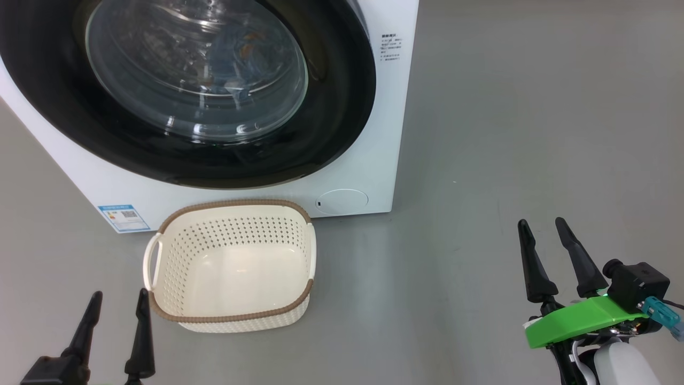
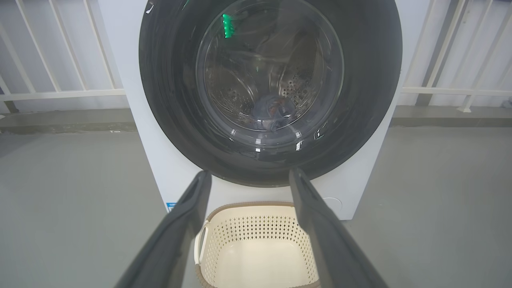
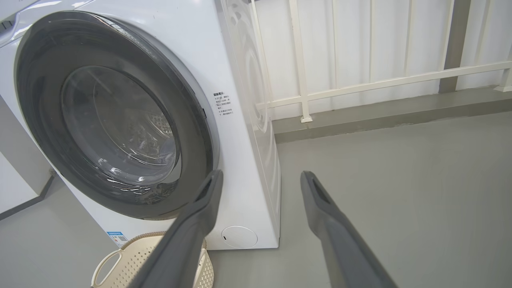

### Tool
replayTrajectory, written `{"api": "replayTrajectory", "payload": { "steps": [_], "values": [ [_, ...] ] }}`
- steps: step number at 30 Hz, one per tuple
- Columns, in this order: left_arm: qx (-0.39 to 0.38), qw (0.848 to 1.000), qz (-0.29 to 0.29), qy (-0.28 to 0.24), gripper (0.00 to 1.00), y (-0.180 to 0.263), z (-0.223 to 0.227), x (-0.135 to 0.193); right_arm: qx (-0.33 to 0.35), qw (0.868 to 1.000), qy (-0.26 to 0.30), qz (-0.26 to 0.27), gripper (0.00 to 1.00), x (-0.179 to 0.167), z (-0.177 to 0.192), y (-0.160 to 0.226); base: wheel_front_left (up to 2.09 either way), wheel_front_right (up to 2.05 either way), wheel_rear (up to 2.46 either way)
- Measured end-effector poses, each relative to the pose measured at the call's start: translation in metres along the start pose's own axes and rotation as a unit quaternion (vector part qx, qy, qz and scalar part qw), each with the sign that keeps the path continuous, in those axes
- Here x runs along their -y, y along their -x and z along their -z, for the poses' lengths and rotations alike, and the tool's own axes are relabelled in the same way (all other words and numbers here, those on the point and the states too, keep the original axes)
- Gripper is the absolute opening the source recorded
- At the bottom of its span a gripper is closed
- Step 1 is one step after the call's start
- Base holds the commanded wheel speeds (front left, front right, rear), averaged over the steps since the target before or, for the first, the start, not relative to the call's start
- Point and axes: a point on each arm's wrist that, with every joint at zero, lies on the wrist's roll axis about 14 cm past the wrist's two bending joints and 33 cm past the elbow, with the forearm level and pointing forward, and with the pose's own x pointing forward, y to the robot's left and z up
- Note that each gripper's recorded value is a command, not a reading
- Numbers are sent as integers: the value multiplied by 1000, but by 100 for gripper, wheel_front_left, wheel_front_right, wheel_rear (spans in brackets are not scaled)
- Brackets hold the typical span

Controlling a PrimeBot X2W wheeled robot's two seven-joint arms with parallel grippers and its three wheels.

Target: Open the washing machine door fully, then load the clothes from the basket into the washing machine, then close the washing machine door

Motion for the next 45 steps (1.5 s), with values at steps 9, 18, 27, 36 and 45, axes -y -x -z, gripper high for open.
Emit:
{"api": "replayTrajectory", "payload": {
  "steps": [9,18,27,36,45],
  "values": [
    [3,1000,0,1,100,1,-2,0,2,1000,0,0,100,-1,-2,1,0,0,0],
    [-42,999,-1,30,0,11,27,11,-54,998,-15,20,0,7,33,20,0,0,0],
    [-49,995,-15,82,0,11,29,8,-56,996,-59,36,0,12,32,21,0,0,0],
    [-56,989,-27,137,0,12,32,6,-57,991,-109,52,0,16,32,22,0,0,0],
    [-63,980,-36,186,0,11,35,5,-58,984,-155,65,0,20,31,24,0,0,0]
  ]
}}
